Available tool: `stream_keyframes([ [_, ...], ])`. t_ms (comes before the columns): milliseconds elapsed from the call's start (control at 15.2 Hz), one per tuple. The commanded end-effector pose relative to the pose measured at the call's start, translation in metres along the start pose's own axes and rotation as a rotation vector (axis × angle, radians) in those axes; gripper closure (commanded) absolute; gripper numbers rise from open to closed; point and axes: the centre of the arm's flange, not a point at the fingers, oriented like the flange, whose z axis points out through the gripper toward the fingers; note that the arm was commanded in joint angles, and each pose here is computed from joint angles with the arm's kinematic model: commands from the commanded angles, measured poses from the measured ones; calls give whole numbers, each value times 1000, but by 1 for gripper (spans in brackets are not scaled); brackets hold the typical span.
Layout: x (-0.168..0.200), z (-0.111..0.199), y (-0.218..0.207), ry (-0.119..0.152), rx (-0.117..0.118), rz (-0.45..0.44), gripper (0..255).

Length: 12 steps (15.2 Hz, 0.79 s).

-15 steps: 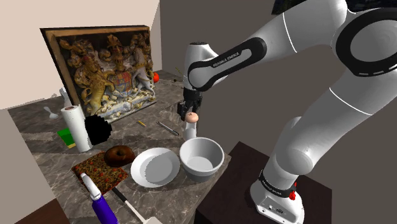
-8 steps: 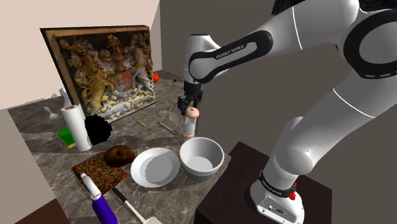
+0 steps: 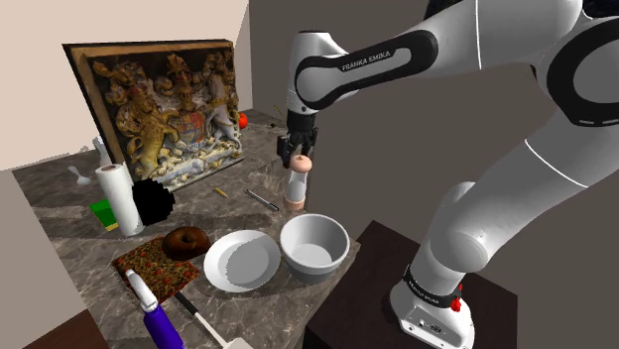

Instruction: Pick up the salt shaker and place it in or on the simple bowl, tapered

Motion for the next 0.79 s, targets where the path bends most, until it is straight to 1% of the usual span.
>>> stream_keyframes([
  [0,1,-10,1,0,0,0,255],
  [726,5,-68,0,0,0,0,255],
])
